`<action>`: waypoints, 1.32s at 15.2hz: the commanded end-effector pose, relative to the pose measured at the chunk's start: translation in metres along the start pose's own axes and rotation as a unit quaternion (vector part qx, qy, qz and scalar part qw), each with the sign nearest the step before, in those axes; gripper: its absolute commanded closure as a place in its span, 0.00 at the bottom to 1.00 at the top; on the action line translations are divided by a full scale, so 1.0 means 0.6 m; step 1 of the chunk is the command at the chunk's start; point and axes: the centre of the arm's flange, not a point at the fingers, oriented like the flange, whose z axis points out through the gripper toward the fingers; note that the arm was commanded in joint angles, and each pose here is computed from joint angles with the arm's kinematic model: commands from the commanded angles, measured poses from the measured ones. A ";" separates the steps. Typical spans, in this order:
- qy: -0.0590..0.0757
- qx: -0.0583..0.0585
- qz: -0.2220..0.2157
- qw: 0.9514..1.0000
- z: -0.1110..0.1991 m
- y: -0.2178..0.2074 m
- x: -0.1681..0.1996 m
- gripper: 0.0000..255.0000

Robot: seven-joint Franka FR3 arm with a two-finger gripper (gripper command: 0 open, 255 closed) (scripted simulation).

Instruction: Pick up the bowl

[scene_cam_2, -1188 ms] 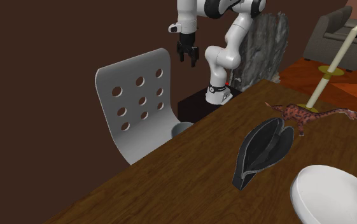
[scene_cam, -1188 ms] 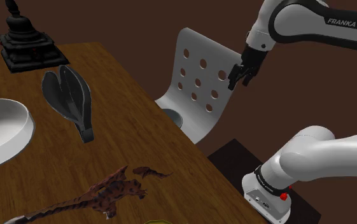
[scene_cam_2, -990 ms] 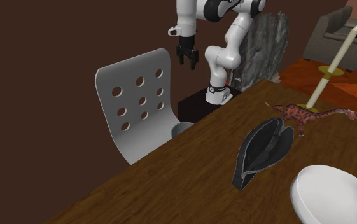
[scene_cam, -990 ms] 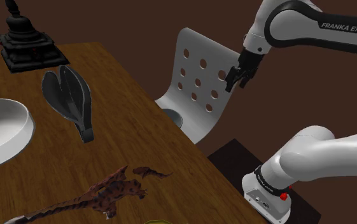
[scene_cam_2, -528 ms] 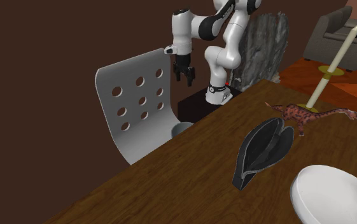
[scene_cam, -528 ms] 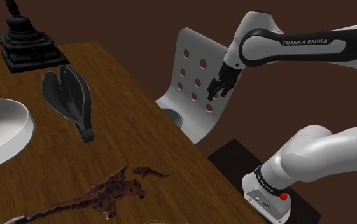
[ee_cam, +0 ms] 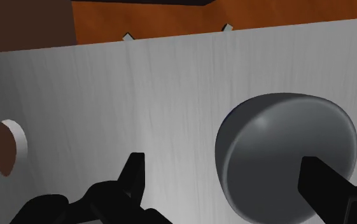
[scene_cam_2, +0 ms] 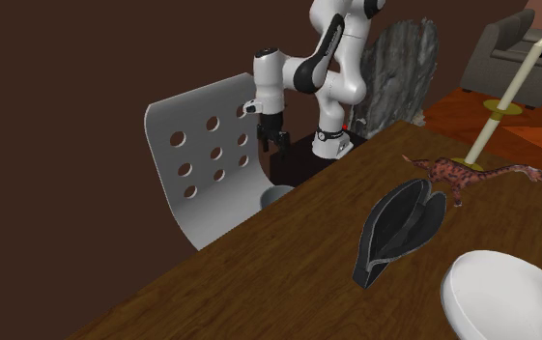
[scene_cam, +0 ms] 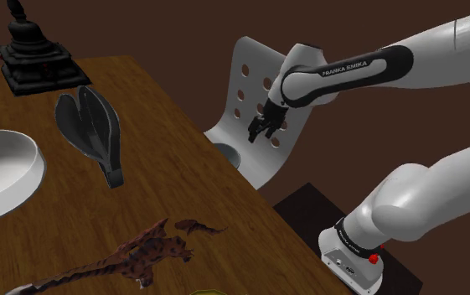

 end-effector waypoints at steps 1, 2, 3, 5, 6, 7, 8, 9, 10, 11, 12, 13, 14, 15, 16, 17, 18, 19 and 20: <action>0.006 0.009 -0.003 1.000 0.039 -0.005 0.019 0.00; 0.009 0.013 -0.004 1.000 0.057 -0.009 0.029 0.00; 0.011 0.018 -0.006 1.000 0.075 -0.013 0.039 0.00; 0.016 0.027 -0.009 0.999 0.110 -0.023 0.060 0.00; 0.018 0.031 -0.010 0.999 0.128 -0.028 0.070 0.00; 0.020 0.036 -0.012 0.999 0.145 -0.033 0.080 0.00; 0.022 0.039 -0.013 0.999 0.156 -0.036 0.087 0.00; 0.022 0.039 -0.013 0.999 0.165 -0.035 0.087 0.00; 0.022 0.039 -0.013 0.999 0.173 -0.033 0.086 0.00; 0.022 0.039 -0.013 0.999 0.182 -0.032 0.086 0.00; 0.022 0.039 -0.013 0.999 0.191 -0.030 0.085 0.00; 0.022 0.039 -0.013 0.999 0.199 -0.029 0.085 0.00; 0.022 0.039 -0.013 0.999 0.208 -0.027 0.085 0.00; 0.022 0.039 -0.013 0.999 0.217 -0.026 0.084 0.00; 0.022 0.039 -0.013 0.999 0.222 -0.025 0.084 0.00; 0.022 0.039 -0.013 0.999 0.222 -0.025 0.084 0.00; 0.022 0.039 -0.013 0.999 0.221 -0.025 0.084 1.00; 0.022 0.039 -0.013 0.999 0.222 -0.025 0.084 1.00; 0.022 0.039 -0.013 0.999 0.222 -0.025 0.084 1.00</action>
